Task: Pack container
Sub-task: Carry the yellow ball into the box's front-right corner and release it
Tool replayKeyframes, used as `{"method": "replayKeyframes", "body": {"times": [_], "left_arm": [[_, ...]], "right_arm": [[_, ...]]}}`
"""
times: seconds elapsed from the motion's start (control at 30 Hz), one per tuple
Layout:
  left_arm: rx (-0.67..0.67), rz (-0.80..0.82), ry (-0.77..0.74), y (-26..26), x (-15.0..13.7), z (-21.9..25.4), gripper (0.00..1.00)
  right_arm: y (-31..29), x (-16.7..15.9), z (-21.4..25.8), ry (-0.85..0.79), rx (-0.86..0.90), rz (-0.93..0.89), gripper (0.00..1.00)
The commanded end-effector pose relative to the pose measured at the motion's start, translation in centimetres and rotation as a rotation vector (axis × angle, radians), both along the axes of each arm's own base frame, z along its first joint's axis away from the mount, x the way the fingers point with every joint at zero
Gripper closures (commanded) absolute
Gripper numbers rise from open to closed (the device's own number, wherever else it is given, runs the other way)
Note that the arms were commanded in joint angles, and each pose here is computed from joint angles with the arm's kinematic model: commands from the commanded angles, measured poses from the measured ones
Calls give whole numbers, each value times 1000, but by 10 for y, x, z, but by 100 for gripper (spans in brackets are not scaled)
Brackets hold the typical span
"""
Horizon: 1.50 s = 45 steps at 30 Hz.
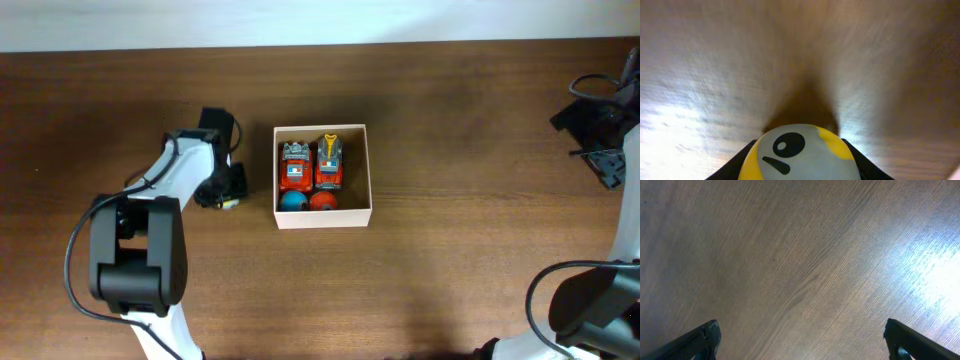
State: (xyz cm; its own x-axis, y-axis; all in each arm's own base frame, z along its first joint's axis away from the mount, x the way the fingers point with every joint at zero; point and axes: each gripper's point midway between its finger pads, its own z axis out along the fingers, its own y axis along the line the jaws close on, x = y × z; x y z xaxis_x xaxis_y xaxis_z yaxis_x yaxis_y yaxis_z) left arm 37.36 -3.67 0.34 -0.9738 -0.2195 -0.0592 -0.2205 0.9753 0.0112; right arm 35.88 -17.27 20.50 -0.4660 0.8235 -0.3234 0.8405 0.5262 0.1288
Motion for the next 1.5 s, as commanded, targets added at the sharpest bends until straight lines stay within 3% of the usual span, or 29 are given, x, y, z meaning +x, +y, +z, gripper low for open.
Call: {"method": "replayKeyframes", "body": {"times": [0.0,0.2,0.43,0.8,1.47], "left_arm": [[10,-11,-76,1,31,25,59],[-56,-82,-144,-15,59,81,59],[-98,-245,-168,-50,62,120,59],[-99,-686,-104,-132,18,136,59],[-168,-836,25,-202,-32,101,59]], "right_arm": [[1,-1,-2,3,6,-8,1],[1,-1,-2,3,6,-8,1],[1,-1,-2,3,6,-8,1],[0,-1,-2,3,6,-8,1],[0,-1,-2,3,6,-8,1]]}}
